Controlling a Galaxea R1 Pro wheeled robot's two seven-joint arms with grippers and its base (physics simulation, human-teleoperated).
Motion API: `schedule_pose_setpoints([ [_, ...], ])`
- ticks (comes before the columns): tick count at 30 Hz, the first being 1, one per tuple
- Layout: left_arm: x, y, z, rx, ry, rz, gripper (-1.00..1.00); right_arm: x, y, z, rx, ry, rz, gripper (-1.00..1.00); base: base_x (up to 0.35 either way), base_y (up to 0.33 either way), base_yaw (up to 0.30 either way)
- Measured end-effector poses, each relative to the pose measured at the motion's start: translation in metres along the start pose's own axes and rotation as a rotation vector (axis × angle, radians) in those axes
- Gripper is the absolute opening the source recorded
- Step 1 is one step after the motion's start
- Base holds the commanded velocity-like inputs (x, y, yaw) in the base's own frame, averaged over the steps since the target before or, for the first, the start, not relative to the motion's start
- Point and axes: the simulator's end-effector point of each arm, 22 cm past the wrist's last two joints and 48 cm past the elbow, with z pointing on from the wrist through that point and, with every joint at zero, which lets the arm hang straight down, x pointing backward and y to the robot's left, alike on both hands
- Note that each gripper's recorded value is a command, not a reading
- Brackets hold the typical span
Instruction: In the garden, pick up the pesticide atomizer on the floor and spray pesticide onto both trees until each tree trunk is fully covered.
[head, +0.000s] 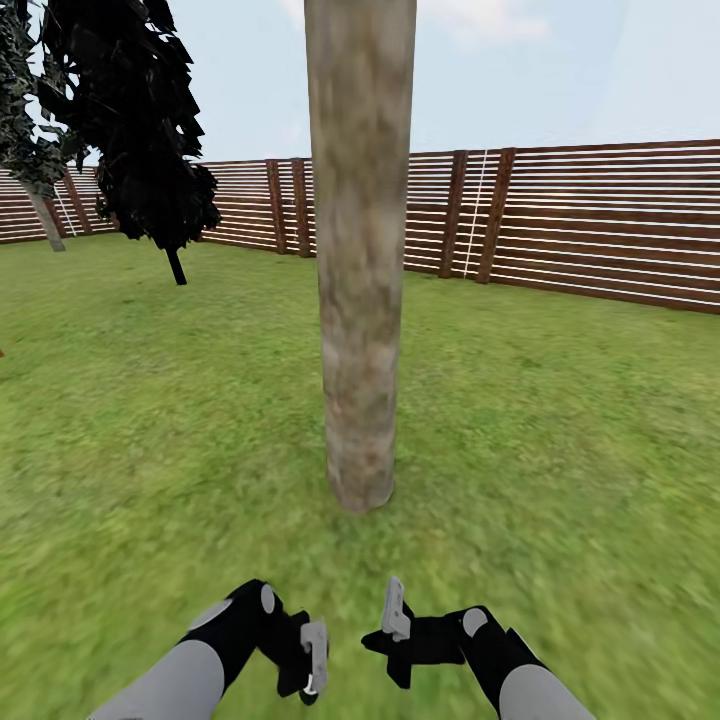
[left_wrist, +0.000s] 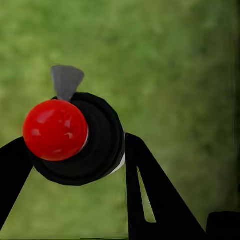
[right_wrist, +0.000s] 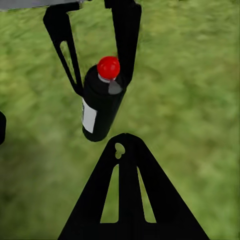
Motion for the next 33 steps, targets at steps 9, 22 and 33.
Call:
schedule_pose_setpoints([
  [9, -0.017, -0.01, 0.005, 0.029, 0.002, 0.046, -1.0, 0.0, 0.0, 0.0, 0.0, 0.0, 0.0, -1.0, 0.0, 0.0, 0.0],
  [22, -0.026, -0.012, 0.007, 0.035, -0.023, 0.043, -1.0, 0.0, 0.0, 0.0, 0.0, 0.0, 0.0, -1.0, 0.0, 0.0, 0.0],
  [33, -0.026, -0.012, 0.007, 0.033, -0.025, 0.04, -1.0, 0.0, -0.001, 0.0, 0.001, -0.001, 0.0, -1.0, 0.0, 0.0, 0.0],
])
